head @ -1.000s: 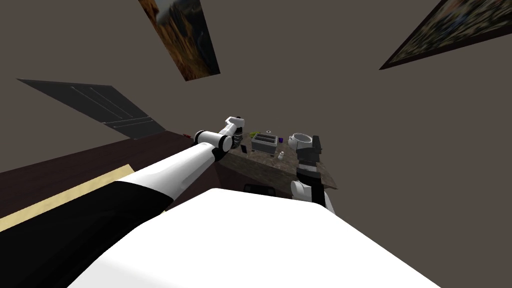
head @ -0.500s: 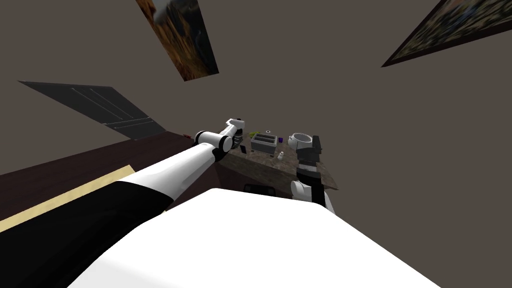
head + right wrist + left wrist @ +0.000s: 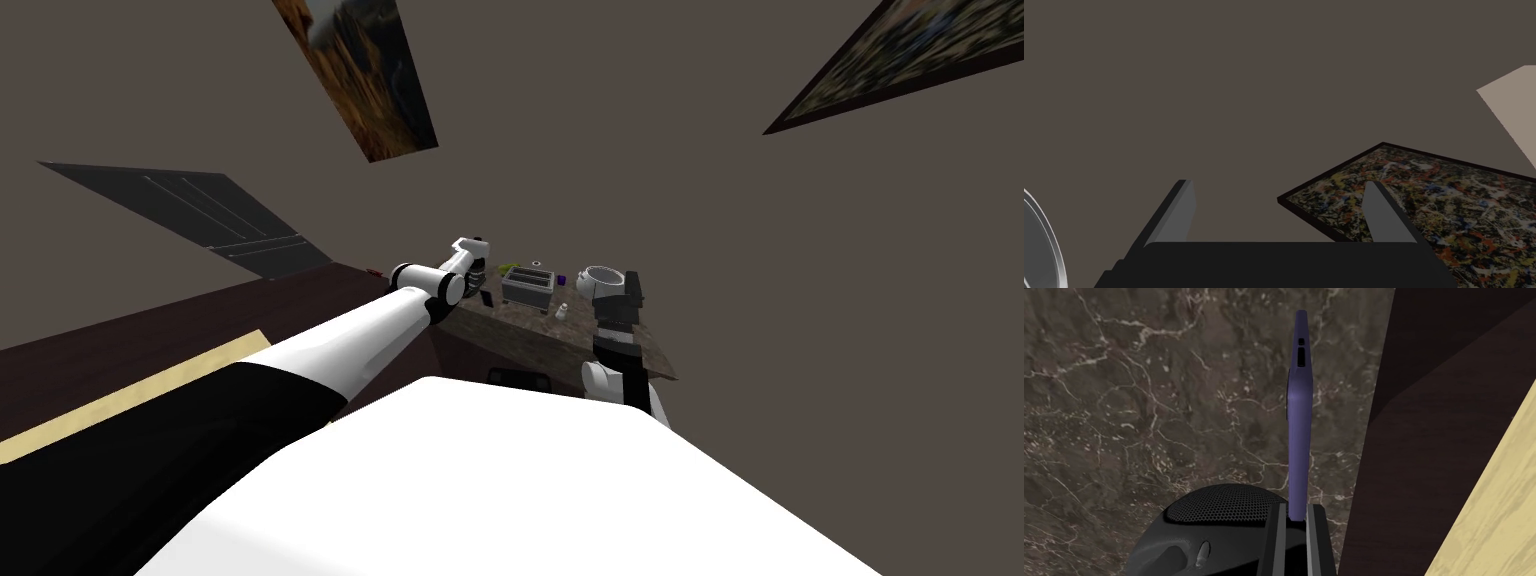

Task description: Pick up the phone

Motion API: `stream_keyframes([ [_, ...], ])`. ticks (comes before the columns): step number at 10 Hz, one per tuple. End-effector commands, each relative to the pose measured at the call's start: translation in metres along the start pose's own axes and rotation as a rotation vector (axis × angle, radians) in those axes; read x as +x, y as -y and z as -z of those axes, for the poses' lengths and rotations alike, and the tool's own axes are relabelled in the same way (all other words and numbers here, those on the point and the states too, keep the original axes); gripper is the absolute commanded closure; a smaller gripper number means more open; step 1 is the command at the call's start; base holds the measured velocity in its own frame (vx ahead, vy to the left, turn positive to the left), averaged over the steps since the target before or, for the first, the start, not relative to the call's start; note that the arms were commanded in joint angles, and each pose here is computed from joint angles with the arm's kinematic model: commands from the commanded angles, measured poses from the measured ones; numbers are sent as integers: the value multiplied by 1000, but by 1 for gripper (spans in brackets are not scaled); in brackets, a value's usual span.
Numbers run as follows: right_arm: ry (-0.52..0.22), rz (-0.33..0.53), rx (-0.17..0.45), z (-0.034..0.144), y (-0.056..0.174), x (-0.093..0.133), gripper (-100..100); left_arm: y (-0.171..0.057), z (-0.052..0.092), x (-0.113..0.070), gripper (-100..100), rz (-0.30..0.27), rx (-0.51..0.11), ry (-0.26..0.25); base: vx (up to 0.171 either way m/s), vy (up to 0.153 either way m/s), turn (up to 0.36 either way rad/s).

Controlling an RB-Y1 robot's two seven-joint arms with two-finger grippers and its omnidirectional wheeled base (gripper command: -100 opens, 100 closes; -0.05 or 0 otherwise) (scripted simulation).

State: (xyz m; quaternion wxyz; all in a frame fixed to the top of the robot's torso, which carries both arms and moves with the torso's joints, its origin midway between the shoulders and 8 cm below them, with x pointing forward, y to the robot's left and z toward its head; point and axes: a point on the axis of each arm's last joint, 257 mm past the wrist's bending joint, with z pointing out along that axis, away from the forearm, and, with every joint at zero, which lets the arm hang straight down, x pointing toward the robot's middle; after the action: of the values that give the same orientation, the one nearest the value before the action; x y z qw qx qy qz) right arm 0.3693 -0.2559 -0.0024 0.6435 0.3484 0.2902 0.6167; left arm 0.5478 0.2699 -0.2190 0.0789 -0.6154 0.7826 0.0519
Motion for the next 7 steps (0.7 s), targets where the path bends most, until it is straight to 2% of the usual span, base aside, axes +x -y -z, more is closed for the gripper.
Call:
stream_keyframes([
  [1,0,0,0,0,0,0,0,0,0,0,100,0,0,0,0,0,0],
  [2,0,0,0,0,0,0,0,0,0,0,100,0,0,0,0,0,0],
  [3,0,0,0,0,0,0,0,0,0,0,0,0,-1,0,0,0,0],
  [4,0,0,0,0,0,0,0,1,12,-1,100,0,-1,0,-8,-9,1],
  [6,0,0,0,0,0,0,0,0,12,-3,100,0,-3,-1,-3,-6,3],
  [7,0,0,0,0,0,0,0,1,13,-3,0,0,-2,0,0,0,0],
])
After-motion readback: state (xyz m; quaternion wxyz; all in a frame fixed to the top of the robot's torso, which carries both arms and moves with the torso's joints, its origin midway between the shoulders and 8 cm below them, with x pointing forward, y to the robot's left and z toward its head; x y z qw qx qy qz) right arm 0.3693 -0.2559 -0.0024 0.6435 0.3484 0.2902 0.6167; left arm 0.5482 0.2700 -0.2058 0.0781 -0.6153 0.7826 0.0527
